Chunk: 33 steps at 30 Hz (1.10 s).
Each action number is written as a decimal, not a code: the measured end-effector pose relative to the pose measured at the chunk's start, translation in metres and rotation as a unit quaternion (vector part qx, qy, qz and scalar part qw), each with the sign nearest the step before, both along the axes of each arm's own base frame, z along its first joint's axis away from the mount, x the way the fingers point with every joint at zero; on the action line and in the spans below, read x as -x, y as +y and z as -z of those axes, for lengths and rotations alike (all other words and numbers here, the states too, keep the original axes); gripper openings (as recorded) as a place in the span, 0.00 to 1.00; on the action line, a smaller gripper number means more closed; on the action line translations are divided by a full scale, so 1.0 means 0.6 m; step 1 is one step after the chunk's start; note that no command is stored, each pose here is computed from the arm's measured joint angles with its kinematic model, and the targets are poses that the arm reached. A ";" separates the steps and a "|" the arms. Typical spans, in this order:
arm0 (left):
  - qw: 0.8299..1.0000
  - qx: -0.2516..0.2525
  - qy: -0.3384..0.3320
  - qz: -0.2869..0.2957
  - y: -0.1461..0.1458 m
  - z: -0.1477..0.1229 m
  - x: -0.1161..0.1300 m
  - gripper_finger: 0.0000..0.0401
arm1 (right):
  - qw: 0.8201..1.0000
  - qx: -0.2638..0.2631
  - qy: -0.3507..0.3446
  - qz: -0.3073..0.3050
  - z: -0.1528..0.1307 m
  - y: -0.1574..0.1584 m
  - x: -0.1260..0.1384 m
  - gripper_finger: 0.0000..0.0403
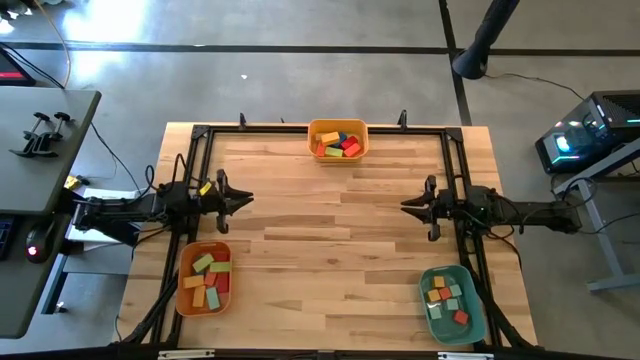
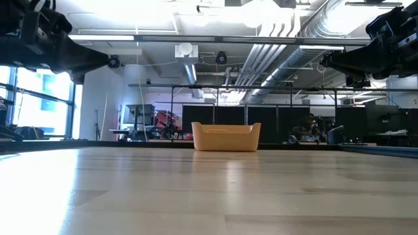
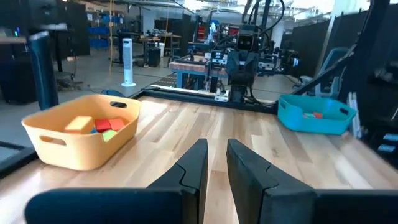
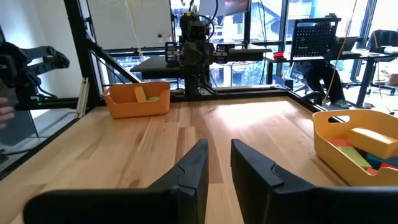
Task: Sort blocks by size
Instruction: Return to Home Position
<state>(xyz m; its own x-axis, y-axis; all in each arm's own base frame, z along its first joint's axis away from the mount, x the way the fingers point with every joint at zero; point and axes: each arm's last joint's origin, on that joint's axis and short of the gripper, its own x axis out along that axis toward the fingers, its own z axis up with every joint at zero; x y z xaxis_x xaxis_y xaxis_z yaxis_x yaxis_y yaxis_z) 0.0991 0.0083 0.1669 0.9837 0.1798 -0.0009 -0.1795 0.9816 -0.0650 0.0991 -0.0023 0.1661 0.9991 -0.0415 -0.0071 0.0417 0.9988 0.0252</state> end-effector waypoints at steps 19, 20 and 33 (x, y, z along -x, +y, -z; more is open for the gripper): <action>0.999 -0.033 0.023 0.018 -0.002 0.005 -0.003 0.11 | 1.000 0.000 0.000 0.000 0.000 0.000 0.000 0.15; 0.999 -0.033 0.023 0.018 -0.002 0.005 -0.003 0.11 | 1.000 0.000 0.000 0.000 0.000 0.000 0.000 0.15; 0.999 -0.033 0.023 0.019 -0.002 0.005 -0.003 0.11 | 1.000 0.013 0.001 -0.001 0.000 0.000 0.000 0.15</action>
<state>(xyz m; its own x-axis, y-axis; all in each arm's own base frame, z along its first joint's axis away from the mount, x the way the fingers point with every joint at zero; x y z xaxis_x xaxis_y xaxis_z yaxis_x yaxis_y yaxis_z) 0.1010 0.0074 0.1640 0.9889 0.1444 -0.0362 -0.1443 0.9895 0.0073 0.0991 -0.0023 0.1660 0.9992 -0.0404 -0.0074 0.0404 0.9992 -0.0011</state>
